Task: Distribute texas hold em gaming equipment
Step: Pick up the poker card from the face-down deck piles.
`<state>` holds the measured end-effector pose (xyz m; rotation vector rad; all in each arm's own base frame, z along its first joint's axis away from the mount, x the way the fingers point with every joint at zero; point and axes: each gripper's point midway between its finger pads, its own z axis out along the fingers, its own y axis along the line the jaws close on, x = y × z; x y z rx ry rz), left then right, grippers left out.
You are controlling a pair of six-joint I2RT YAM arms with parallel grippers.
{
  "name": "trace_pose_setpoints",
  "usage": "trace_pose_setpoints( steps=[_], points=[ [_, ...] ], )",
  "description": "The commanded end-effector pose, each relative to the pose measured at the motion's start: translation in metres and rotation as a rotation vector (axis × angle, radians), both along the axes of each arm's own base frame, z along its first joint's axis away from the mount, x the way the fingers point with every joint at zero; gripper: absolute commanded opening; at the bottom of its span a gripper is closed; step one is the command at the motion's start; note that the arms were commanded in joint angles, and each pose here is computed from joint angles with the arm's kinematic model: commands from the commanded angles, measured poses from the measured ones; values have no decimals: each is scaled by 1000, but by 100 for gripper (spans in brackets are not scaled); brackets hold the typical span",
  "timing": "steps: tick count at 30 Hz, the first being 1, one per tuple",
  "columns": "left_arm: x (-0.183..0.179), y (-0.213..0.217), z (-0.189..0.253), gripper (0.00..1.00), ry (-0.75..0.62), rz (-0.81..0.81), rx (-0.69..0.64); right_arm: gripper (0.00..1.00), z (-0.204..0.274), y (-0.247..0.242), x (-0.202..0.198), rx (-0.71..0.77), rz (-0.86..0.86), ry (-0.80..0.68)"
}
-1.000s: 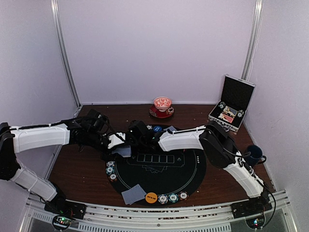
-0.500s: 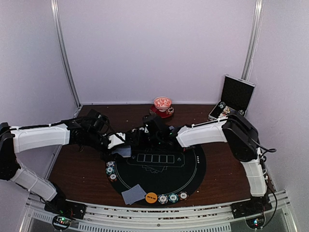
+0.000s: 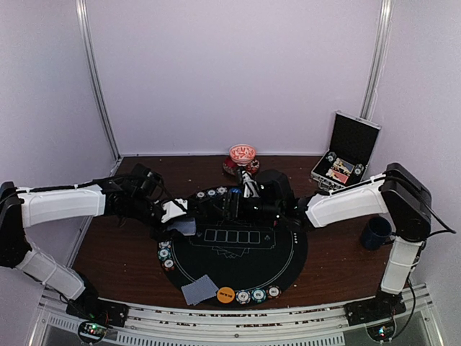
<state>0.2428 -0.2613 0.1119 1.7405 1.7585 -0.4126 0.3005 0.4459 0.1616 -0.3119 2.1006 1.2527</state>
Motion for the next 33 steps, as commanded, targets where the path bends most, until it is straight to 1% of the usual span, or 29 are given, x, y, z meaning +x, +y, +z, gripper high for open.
trace_pose_setpoints(
  steps=[1,6,10,13,18,21,28,33],
  points=[
    [0,-5,-3,59,-6,-20,-10,72,31,26,-34,132,165,-80],
    [0,-5,-4,59,-3,-22,-10,71,23,47,-42,138,191,-43],
    [0,-5,-2,59,-8,-21,-12,71,8,51,-36,108,145,-11],
    [0,-5,-3,59,-3,-21,-13,71,-6,57,-34,73,143,11],
    [-1,-6,-4,59,1,-24,-14,71,-13,69,-36,75,164,33],
    [-1,-6,-4,59,3,-24,-14,70,-17,73,-29,60,133,40],
    [-1,-6,-4,59,2,-27,-16,62,-40,81,-17,-2,98,89],
    [-1,-6,-4,59,2,-26,-14,62,-40,86,-23,20,136,101]
  ],
)
